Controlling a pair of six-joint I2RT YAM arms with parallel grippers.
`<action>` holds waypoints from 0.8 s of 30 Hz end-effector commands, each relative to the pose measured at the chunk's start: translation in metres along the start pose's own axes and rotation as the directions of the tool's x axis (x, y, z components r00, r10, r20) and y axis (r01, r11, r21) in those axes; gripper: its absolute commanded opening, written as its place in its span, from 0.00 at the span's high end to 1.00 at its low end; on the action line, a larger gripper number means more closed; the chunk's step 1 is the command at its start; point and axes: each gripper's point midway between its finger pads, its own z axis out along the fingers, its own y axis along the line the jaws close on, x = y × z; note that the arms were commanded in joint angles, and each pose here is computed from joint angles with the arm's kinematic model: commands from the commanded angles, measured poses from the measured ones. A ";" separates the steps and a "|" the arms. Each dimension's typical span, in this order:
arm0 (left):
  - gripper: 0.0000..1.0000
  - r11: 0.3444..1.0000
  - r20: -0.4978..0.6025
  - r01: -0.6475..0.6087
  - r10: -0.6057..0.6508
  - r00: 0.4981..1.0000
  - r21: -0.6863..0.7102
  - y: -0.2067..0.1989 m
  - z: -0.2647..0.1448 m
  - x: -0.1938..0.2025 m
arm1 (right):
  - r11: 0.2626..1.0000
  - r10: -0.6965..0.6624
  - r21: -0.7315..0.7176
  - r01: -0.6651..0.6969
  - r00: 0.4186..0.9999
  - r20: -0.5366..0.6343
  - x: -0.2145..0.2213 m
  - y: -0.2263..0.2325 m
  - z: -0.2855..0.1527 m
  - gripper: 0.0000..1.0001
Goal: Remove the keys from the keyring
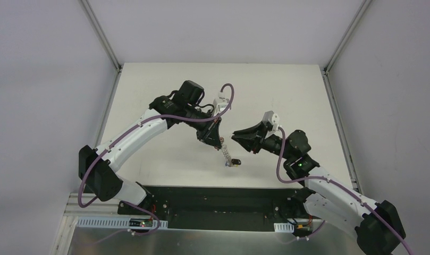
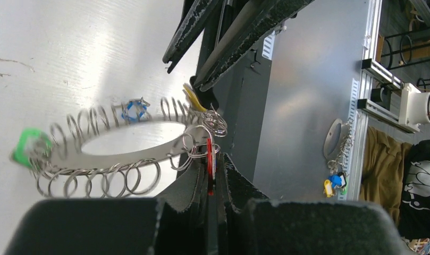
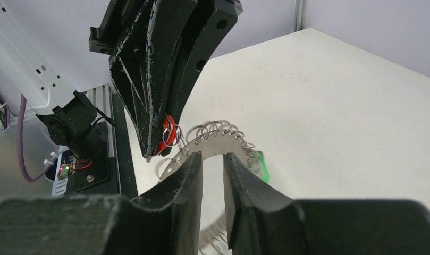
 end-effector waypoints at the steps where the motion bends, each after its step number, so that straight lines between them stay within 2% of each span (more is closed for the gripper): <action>1: 1.00 0.997 0.019 -0.048 0.047 0.999 0.055 -0.021 -0.008 -0.001 | 0.997 -0.069 -0.029 0.070 0.997 0.016 -0.007 0.004 -0.002 0.71; 11: 1.00 0.995 0.021 -0.051 0.050 0.999 0.083 -0.026 -0.008 -0.001 | 0.976 -0.155 -0.167 0.143 0.986 -0.061 -0.005 0.024 -0.003 0.69; 24: 1.00 0.993 0.019 -0.045 0.044 0.999 0.105 -0.029 -0.007 -0.001 | 0.957 -0.171 -0.248 0.151 0.984 -0.059 -0.012 0.037 0.007 0.70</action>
